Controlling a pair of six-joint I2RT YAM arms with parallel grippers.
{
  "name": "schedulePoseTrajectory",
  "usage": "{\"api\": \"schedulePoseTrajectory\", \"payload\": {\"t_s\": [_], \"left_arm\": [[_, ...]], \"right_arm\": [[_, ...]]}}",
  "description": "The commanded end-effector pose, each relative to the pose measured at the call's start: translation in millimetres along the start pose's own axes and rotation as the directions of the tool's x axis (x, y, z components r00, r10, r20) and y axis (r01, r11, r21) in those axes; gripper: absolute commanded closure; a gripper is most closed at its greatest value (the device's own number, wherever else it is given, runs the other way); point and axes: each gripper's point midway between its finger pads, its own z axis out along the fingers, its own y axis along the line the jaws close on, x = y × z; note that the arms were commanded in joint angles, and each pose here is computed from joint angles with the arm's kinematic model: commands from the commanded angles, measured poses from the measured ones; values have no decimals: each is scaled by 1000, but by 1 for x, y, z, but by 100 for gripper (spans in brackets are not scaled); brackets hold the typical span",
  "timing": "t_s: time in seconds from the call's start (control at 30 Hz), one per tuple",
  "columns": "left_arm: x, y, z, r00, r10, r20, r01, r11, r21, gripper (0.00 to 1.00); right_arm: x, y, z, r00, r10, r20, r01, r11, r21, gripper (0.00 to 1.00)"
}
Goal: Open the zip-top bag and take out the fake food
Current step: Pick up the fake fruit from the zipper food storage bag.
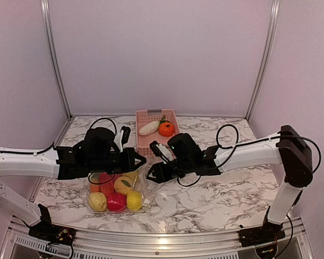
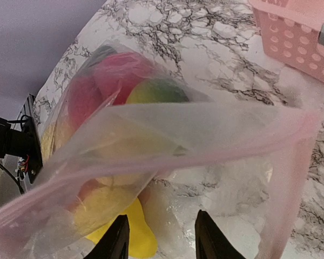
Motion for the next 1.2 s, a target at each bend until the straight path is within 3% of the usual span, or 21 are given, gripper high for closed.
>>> {"api": "schedulePoseTrajectory", "payload": {"t_s": [0.0, 0.07, 0.2, 0.3, 0.47, 0.57, 0.8, 1.17], "left_arm": [[-11, -22, 3, 999, 18, 34, -20, 998, 61, 100], [-9, -22, 4, 999, 19, 29, -20, 998, 59, 100], [-3, -17, 3, 1000, 15, 13, -16, 999, 43, 77], [-4, -14, -4, 1000, 22, 18, -23, 999, 29, 66], [4, -4, -23, 999, 47, -9, -47, 999, -2, 61], [15, 5, -36, 998, 54, -42, -55, 998, -14, 62], [62, 14, -53, 981, 66, -182, -65, 998, 14, 76], [120, 30, -35, 926, 96, -365, -103, 995, -1, 91]], "right_arm": [[10, 11, 11, 1000, 7, -16, -8, 997, -79, 60], [15, 12, 12, 1000, 2, -24, -4, 995, -96, 60], [25, 11, 16, 999, -11, -49, 5, 993, -118, 60], [35, 10, 18, 997, -24, -73, 14, 991, -130, 60], [43, 7, 18, 993, -58, -101, 44, 991, -130, 60], [50, 5, 20, 990, -74, -123, 57, 989, -134, 60], [66, 4, 19, 985, -82, -153, 56, 984, -168, 60], [91, 4, 4, 975, -124, -182, 85, 974, -210, 57]]}}
